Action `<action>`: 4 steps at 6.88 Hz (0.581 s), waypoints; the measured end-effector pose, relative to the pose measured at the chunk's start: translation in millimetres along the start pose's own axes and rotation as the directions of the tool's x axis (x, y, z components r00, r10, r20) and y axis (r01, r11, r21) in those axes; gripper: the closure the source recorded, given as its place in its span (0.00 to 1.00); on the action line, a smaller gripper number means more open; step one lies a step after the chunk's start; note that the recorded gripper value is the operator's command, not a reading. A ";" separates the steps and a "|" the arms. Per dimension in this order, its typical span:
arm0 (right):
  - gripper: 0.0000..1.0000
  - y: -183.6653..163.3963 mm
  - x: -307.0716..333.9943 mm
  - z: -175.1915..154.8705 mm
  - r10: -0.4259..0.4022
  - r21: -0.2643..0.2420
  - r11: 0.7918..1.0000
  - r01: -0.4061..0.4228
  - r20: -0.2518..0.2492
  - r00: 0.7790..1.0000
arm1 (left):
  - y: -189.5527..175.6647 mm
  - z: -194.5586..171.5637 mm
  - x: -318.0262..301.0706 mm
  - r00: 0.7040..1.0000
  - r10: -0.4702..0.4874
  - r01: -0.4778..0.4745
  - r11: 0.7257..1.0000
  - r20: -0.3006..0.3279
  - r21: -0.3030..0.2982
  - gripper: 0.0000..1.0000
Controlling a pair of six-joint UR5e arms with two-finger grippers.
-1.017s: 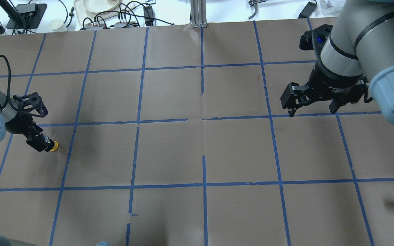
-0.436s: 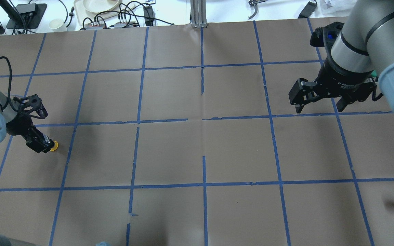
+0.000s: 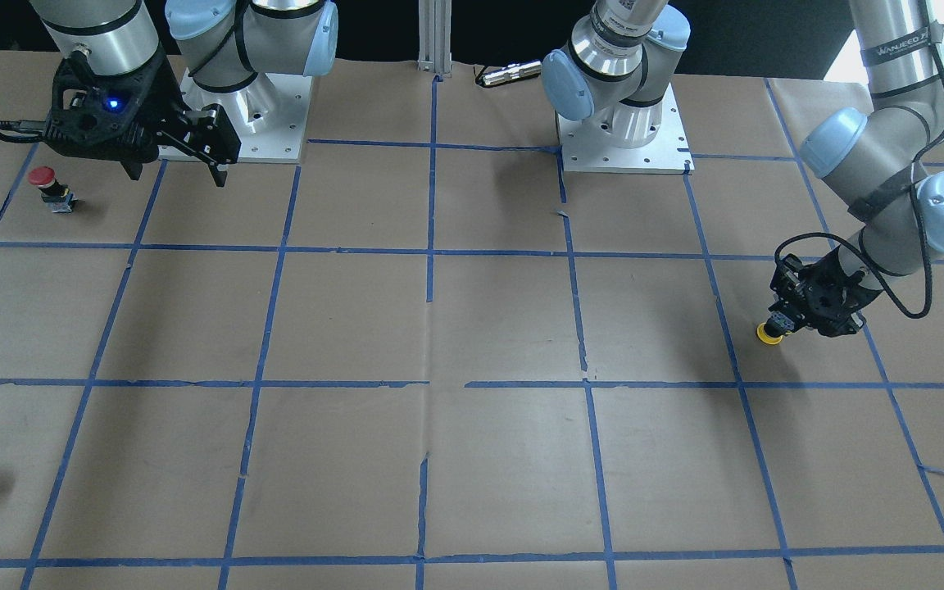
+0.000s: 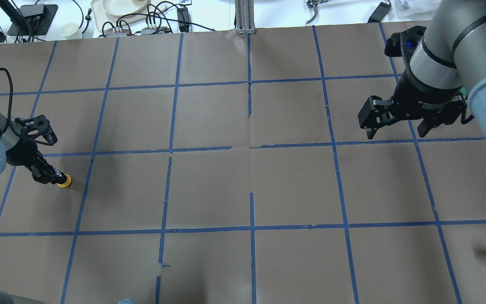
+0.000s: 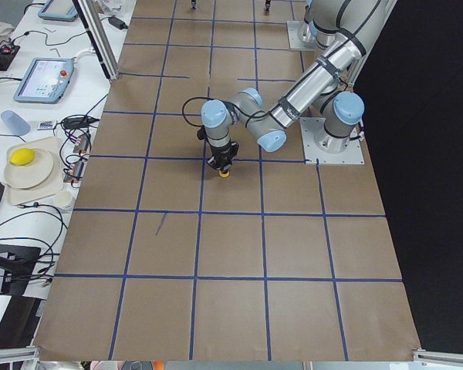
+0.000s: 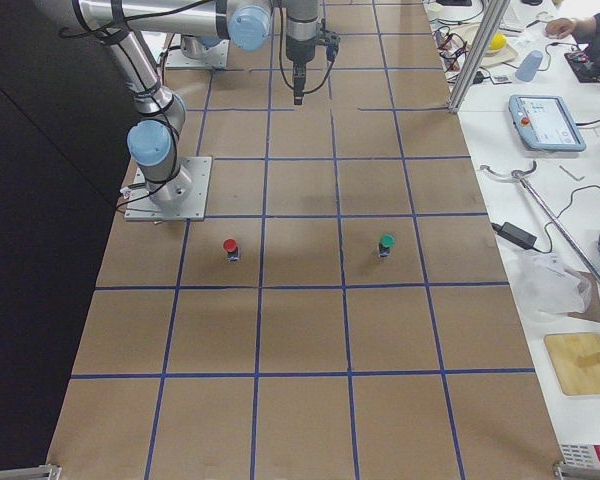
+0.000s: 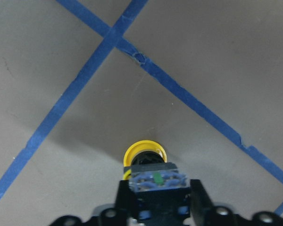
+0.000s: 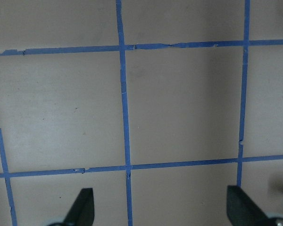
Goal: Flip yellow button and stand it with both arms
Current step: 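Lift the button with the left gripper while the right gripper turns toward it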
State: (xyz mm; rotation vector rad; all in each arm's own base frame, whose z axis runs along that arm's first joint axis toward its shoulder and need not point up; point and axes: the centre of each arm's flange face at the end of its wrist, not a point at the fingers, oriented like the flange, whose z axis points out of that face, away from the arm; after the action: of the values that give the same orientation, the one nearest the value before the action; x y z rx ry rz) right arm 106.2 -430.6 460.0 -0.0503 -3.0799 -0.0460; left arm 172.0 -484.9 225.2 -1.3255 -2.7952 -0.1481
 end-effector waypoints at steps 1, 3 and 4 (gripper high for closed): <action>0.00 2.4 0.5 -2.3 0.000 0.002 1.000 0.000 -0.004 1.000 | -3.2 -10.0 3.4 1.000 -0.003 0.002 1.000 0.013 0.013 0.73; 0.00 6.9 0.3 -7.5 0.003 0.014 1.000 -0.003 0.000 1.000 | -15.4 -32.0 20.2 0.999 -0.026 0.032 0.992 -0.045 0.121 0.73; 0.00 8.3 0.7 -9.7 0.006 0.017 1.000 -0.006 -0.002 1.000 | -24.1 -43.4 35.1 0.987 -0.068 0.095 0.976 -0.144 0.195 0.73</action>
State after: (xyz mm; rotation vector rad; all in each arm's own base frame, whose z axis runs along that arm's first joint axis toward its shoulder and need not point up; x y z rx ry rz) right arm 106.4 -422.6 470.0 -0.0585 -3.0774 -0.0191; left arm 131.1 -477.5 269.6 -1.1118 -2.6677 0.0392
